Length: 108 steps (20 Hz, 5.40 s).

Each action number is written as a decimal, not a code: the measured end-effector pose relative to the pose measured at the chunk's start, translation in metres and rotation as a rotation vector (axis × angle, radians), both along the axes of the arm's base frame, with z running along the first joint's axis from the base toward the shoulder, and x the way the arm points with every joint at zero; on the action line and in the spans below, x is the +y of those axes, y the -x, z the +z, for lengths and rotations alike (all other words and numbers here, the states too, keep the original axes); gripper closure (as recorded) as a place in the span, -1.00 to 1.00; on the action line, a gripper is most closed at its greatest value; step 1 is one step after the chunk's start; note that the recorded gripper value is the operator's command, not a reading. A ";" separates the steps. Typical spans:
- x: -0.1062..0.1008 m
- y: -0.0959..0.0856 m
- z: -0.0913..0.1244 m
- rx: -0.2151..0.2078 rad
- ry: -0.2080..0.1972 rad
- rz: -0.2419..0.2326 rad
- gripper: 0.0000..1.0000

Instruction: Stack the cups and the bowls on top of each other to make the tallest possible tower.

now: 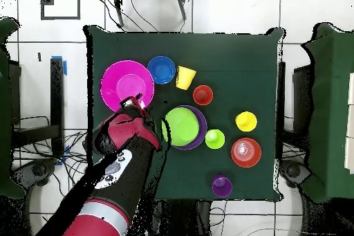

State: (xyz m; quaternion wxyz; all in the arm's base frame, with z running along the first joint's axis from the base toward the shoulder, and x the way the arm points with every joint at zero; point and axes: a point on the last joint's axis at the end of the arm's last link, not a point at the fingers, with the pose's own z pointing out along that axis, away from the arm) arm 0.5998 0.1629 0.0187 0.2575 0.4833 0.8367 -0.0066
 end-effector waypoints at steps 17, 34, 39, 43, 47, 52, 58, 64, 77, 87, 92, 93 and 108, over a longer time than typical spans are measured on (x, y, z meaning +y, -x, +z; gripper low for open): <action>0.002 -0.004 0.007 -0.013 -0.006 0.000 1.00; 0.013 0.001 0.004 -0.006 -0.004 0.020 -1.00; 0.015 0.006 0.000 0.000 0.008 0.030 -1.00; 0.013 0.014 -0.012 0.021 0.029 0.038 -1.00; 0.010 0.020 -0.021 0.038 0.043 0.039 -1.00; 0.002 0.027 -0.032 0.059 0.059 0.036 -1.00; 0.000 0.030 -0.038 0.068 0.065 0.036 1.00; 0.000 0.023 -0.031 0.031 0.056 0.045 1.00; -0.005 0.019 -0.030 0.005 0.054 0.066 -1.00; -0.012 0.019 -0.031 0.006 0.058 0.064 -1.00; -0.015 0.018 -0.031 0.006 0.058 0.060 -1.00; -0.015 0.018 -0.030 0.006 0.057 0.060 -1.00; -0.021 0.001 -0.005 -0.038 0.033 0.042 -1.00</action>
